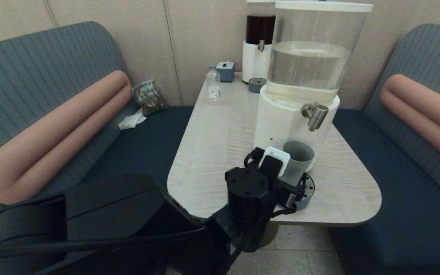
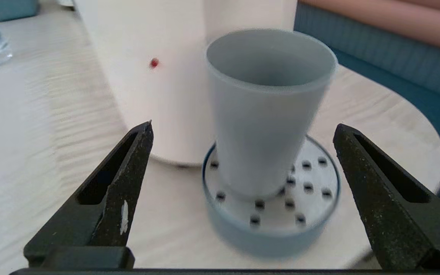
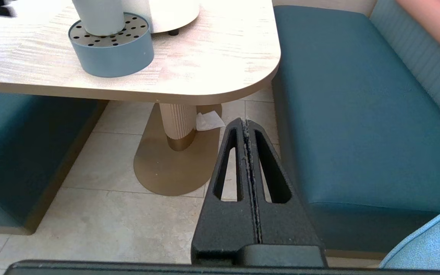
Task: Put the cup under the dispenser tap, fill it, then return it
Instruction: Place it under the water dispenser, then turn on the faucet
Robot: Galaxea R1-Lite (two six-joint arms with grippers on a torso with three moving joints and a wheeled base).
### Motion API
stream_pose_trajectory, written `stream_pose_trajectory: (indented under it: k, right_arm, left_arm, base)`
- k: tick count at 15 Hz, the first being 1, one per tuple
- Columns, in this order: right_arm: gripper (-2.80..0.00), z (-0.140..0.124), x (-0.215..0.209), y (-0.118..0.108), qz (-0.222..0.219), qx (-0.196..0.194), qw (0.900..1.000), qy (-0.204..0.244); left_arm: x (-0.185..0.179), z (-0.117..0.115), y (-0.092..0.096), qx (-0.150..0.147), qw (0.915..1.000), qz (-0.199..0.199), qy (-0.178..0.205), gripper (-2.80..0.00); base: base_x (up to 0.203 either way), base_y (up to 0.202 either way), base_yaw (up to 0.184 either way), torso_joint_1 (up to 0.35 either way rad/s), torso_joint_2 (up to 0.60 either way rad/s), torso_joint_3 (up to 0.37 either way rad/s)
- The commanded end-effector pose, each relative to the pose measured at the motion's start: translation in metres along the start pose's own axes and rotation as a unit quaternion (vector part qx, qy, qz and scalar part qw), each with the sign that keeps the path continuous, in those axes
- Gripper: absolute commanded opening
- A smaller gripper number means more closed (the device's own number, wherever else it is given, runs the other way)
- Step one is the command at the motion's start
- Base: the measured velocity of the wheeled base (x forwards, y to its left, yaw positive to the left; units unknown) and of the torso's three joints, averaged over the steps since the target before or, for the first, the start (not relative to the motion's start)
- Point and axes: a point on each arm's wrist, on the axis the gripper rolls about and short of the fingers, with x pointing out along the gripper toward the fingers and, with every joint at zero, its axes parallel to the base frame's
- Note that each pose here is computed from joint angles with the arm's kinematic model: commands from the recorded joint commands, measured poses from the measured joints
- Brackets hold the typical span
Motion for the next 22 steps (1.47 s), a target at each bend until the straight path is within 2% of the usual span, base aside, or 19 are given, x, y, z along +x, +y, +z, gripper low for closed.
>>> stream_pose_trajectory:
  k: [1, 5, 10, 16, 17, 20, 22]
  right_arm:
    - [-2.80, 0.000, 0.000, 0.000, 0.000, 0.000, 1.000, 0.000]
    - [-2.80, 0.000, 0.000, 0.000, 0.000, 0.000, 1.000, 0.000]
    - [-2.80, 0.000, 0.000, 0.000, 0.000, 0.000, 1.000, 0.000]
    - [-2.80, 0.000, 0.000, 0.000, 0.000, 0.000, 1.000, 0.000]
    - [-2.80, 0.000, 0.000, 0.000, 0.000, 0.000, 1.000, 0.000]
    - [-2.80, 0.000, 0.000, 0.000, 0.000, 0.000, 1.000, 0.000]
    - [-2.80, 0.000, 0.000, 0.000, 0.000, 0.000, 1.000, 0.000]
  left_arm:
    - [-0.016, 0.011, 0.005, -0.002, 1.0000, 0.004, -0.008, 0.00]
    - [-0.049, 0.039, 0.020, -0.008, 0.9996, 0.017, -0.024, 0.00]
    - [-0.097, 0.058, 0.042, -0.012, 0.9985, 0.045, -0.031, 0.00]
    - [-0.154, 0.080, 0.079, -0.017, 0.9951, 0.086, -0.046, 0.00]
    - [-0.161, 0.080, 0.083, -0.013, 0.9934, 0.106, -0.043, -2.80]
    - [-0.172, 0.084, 0.096, -0.013, 0.9860, 0.160, -0.043, -2.80]
    - [-0.175, 0.086, 0.110, 0.003, 0.9794, 0.198, -0.043, -2.80]
  base:
    - [0.000, 0.000, 0.000, 0.000, 0.00, 0.000]
    - [0.000, 0.000, 0.000, 0.000, 0.00, 0.000]
    - [0.000, 0.000, 0.000, 0.000, 0.00, 0.000]
    - [0.000, 0.000, 0.000, 0.000, 0.00, 0.000]
    - [0.000, 0.000, 0.000, 0.000, 0.00, 0.000]
    - [0.000, 0.000, 0.000, 0.000, 0.00, 0.000]
    - [0.000, 0.000, 0.000, 0.000, 0.00, 0.000]
